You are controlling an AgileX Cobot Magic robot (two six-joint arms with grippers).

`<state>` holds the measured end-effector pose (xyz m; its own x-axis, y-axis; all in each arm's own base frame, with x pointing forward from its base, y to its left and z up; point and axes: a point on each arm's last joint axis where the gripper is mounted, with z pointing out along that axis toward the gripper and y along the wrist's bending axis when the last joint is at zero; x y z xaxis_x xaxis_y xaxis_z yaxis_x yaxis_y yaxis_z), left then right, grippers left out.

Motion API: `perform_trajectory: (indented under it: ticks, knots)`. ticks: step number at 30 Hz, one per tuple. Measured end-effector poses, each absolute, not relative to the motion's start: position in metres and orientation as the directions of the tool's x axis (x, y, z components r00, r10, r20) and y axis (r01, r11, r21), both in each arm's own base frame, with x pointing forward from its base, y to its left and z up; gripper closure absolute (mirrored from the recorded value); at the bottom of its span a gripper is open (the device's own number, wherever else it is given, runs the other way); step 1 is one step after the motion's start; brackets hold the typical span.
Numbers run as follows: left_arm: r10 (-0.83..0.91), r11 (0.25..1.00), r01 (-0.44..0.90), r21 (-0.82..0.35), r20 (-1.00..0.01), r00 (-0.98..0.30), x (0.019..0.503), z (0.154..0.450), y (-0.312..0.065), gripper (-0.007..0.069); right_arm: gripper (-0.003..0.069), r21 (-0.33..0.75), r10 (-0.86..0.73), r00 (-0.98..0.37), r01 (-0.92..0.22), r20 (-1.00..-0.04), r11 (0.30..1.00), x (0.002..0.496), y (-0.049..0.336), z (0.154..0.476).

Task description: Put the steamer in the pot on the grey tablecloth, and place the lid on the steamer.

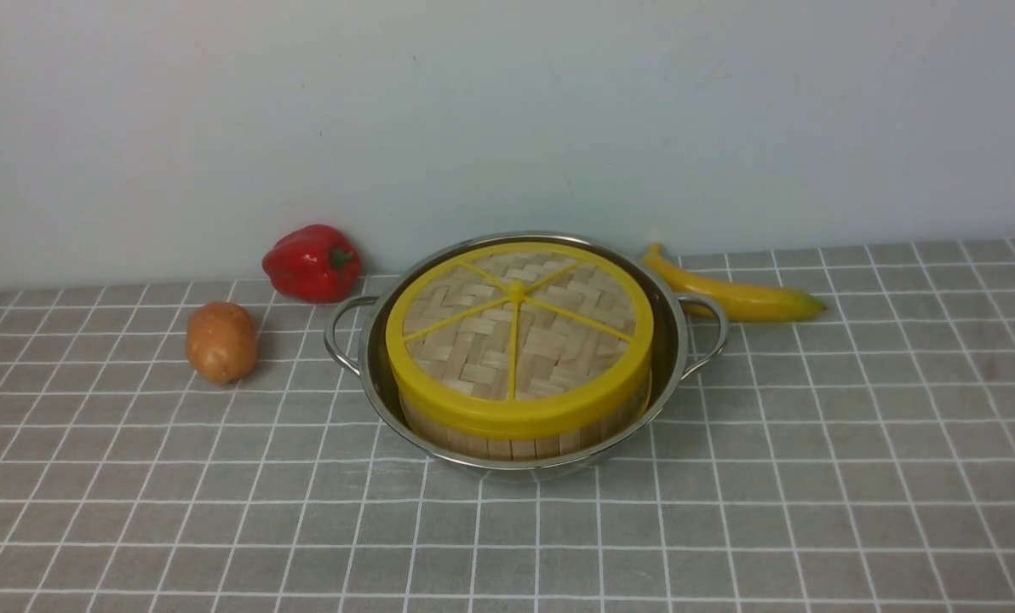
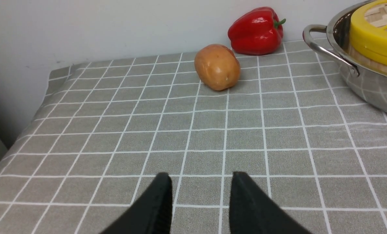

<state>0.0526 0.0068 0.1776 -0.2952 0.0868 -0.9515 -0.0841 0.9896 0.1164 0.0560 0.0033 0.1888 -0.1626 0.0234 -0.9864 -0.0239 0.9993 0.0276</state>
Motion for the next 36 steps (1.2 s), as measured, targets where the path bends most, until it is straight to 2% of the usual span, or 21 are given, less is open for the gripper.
perform_trajectory:
  ticks: [27, 36]
  knots:
    - [0.087, 0.99, -0.084, 0.116, -0.952, -0.294, 0.0526, 0.1777, 0.0068, 0.0382, 0.0423, 0.041, 0.037, -0.177, -0.023, -0.984, 0.999, 0.0558, 0.0034, 0.1874]
    - [0.087, 0.99, -0.084, 0.116, -0.952, -0.294, 0.0526, 0.1777, 0.0068, 0.0382, 0.042, 0.055, 0.05, -0.177, -0.02, -0.983, 0.998, 0.0558, 0.0034, 0.1874]
